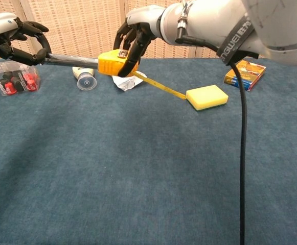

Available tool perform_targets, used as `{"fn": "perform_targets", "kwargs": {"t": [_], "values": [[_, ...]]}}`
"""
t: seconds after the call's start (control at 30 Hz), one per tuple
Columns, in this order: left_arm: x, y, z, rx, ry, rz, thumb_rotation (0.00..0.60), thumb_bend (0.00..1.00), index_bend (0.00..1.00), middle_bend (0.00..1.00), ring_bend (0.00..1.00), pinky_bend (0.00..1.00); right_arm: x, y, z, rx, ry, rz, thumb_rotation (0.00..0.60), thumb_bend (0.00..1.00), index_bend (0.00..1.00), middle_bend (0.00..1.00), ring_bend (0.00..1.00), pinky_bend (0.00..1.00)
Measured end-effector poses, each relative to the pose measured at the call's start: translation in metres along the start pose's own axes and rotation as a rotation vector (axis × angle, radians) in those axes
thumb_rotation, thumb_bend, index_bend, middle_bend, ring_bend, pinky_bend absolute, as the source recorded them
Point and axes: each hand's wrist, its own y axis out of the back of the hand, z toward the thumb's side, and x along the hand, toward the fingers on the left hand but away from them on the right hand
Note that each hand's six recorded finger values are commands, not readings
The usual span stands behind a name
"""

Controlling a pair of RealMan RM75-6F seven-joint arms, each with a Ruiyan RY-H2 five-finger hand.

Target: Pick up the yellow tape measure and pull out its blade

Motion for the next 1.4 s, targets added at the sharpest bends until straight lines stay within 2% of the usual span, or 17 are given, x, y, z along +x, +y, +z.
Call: {"fn": "perform_targets", "kwargs": {"t": [0.77,1.4], "values": [[0.002,0.017,-0.050,0.064,0.013,0.043,0.571,0.61,0.67,0.13,0.01,0.04,0.044,0.032,-0.072,0.073,-0.060,-0.004,0.600,0.18,0.62,0.55,0.51,0.24],[0.004,0.025,-0.086,0.096,0.045,0.051,0.574,0.61,0.67,0.14,0.01,0.05,0.083,0.044,-0.132,0.038,-0.112,-0.009,0.600,0.18,0.62,0.55,0.52,0.24]]}}
